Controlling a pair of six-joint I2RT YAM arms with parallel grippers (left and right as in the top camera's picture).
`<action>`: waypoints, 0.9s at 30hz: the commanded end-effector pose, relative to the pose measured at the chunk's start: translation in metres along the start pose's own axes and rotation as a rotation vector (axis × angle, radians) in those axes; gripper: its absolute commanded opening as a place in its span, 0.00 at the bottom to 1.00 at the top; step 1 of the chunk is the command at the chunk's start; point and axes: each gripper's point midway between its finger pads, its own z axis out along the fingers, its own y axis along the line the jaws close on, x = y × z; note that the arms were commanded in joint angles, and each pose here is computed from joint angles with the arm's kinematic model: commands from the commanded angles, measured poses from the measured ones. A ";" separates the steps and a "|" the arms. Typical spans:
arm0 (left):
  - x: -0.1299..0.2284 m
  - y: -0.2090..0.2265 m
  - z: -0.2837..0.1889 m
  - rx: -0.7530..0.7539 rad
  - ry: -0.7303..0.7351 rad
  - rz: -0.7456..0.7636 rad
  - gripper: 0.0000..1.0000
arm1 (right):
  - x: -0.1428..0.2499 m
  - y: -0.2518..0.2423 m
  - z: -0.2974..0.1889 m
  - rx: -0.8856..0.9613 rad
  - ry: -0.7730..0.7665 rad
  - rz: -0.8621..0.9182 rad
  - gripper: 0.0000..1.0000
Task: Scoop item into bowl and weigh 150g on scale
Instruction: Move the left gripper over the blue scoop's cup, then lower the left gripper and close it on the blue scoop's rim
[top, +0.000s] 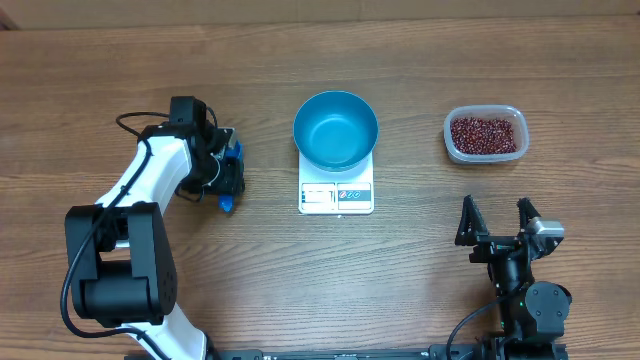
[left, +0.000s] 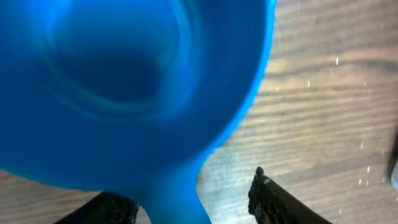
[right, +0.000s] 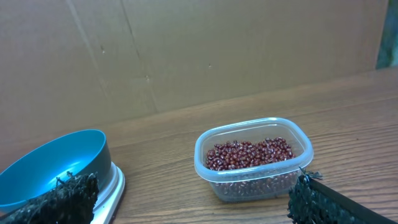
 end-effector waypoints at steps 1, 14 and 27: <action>-0.019 -0.001 -0.015 -0.007 -0.078 -0.057 0.57 | 0.001 -0.003 0.000 0.014 -0.006 0.000 1.00; -0.025 -0.001 -0.015 -0.005 -0.104 -0.053 0.46 | 0.001 -0.003 0.000 0.014 -0.006 0.000 1.00; -0.032 -0.001 -0.016 -0.003 -0.132 -0.091 0.37 | 0.001 -0.003 0.000 0.014 -0.006 0.000 1.00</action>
